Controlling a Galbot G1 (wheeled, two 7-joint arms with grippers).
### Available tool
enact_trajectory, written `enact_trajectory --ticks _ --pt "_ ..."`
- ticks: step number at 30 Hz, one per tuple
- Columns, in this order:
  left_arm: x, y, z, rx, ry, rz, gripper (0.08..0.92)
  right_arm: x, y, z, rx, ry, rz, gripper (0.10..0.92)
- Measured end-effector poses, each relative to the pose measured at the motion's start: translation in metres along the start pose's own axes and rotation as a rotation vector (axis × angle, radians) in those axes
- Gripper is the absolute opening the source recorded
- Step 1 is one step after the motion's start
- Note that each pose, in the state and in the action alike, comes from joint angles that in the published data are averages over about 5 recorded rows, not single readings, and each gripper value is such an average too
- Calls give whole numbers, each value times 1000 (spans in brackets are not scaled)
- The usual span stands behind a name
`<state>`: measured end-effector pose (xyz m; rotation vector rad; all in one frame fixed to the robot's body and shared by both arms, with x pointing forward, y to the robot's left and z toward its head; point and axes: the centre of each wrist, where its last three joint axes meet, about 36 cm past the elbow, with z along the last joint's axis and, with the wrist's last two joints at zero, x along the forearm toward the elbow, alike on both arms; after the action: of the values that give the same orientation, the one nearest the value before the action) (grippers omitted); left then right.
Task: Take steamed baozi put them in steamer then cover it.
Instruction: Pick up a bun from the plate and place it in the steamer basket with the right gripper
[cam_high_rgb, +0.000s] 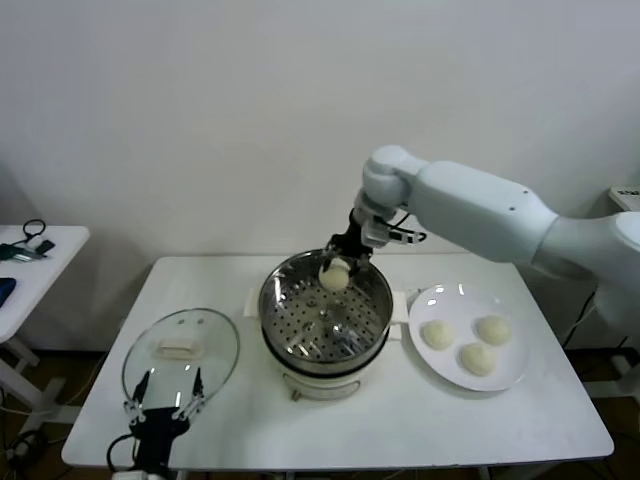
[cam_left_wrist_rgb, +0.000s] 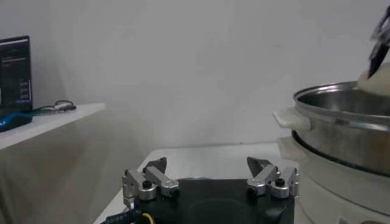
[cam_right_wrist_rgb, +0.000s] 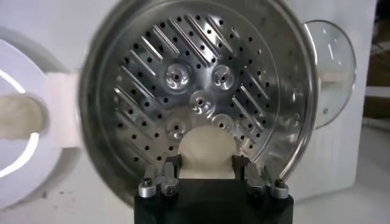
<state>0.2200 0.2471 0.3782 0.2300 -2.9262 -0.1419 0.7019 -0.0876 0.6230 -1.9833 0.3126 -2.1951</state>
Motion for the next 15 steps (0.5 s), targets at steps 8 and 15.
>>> enact_trajectory --ticks 8,15 --pt "-2 -2 1 5 -1 3 823 -27 1 10 7 -4 -12 583" --pt "-4 -3 2 7 -1 3 823 -35 -1 15 -10 2 -10 596"
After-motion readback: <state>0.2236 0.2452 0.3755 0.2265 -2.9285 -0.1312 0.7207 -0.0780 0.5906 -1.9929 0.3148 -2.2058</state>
